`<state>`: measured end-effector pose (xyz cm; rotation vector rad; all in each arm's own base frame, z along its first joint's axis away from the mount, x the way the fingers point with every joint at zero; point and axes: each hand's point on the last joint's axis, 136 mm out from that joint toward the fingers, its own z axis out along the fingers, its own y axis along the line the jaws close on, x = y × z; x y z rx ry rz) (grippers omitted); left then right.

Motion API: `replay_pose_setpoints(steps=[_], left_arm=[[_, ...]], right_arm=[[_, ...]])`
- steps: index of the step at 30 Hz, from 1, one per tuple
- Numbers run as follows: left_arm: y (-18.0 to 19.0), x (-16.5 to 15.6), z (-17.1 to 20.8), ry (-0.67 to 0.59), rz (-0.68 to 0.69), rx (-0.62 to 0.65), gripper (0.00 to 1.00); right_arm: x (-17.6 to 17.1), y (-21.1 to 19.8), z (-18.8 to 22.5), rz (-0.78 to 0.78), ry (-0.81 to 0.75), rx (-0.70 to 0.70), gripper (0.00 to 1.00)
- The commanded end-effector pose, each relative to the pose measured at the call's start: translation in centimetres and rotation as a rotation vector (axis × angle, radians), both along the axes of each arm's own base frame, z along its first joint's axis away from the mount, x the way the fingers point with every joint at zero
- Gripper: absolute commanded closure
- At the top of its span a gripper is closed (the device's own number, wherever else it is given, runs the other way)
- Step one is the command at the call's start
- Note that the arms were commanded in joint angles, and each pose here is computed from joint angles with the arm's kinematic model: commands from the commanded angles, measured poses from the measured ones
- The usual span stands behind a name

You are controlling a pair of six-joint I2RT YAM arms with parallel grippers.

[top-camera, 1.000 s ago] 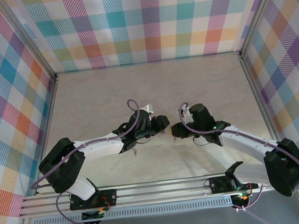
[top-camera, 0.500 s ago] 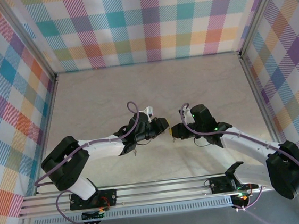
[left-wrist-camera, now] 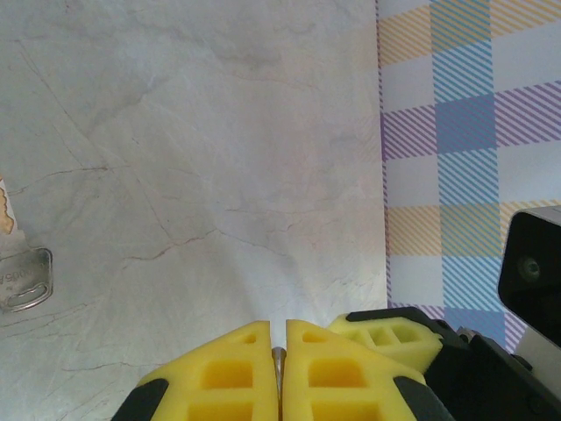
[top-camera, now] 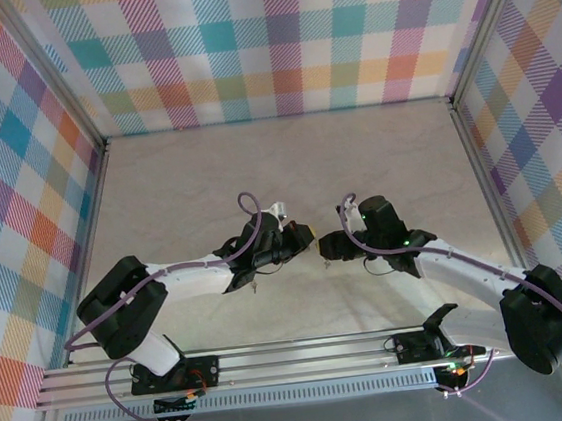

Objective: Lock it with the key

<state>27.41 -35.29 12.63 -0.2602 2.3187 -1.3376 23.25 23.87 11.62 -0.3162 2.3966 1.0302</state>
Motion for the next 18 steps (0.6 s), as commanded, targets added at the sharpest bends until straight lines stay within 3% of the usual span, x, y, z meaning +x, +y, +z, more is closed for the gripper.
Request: replay_pose_setpoints(steps=[1, 5, 9, 14, 18], left_arm=[[-0.9, -0.3, 3.7, -0.08, -0.052, -0.036, 1.0], [0.2, -0.9, 4.3, -0.118, -0.091, 0.044, 1.0], [1.8, -1.5, 5.7, -0.175, -0.106, 0.009, 1.0], [3.8, -2.0, 6.5, -0.184, -0.082, 0.04, 1.0], [3.6, -2.2, 7.9, -0.213, -0.092, -0.009, 1.0]], right_arm=[[-0.6, 0.6, 1.6, 0.04, -0.031, 0.047, 0.49], [-1.0, 0.0, 2.2, 0.03, -0.053, 0.055, 0.43], [-1.2, -0.4, 3.3, 0.017, -0.086, 0.117, 0.36], [-2.5, 0.7, 4.9, 0.105, -0.083, 0.24, 0.35], [-3.2, 1.0, 5.0, 0.138, -0.087, 0.287, 0.36]])
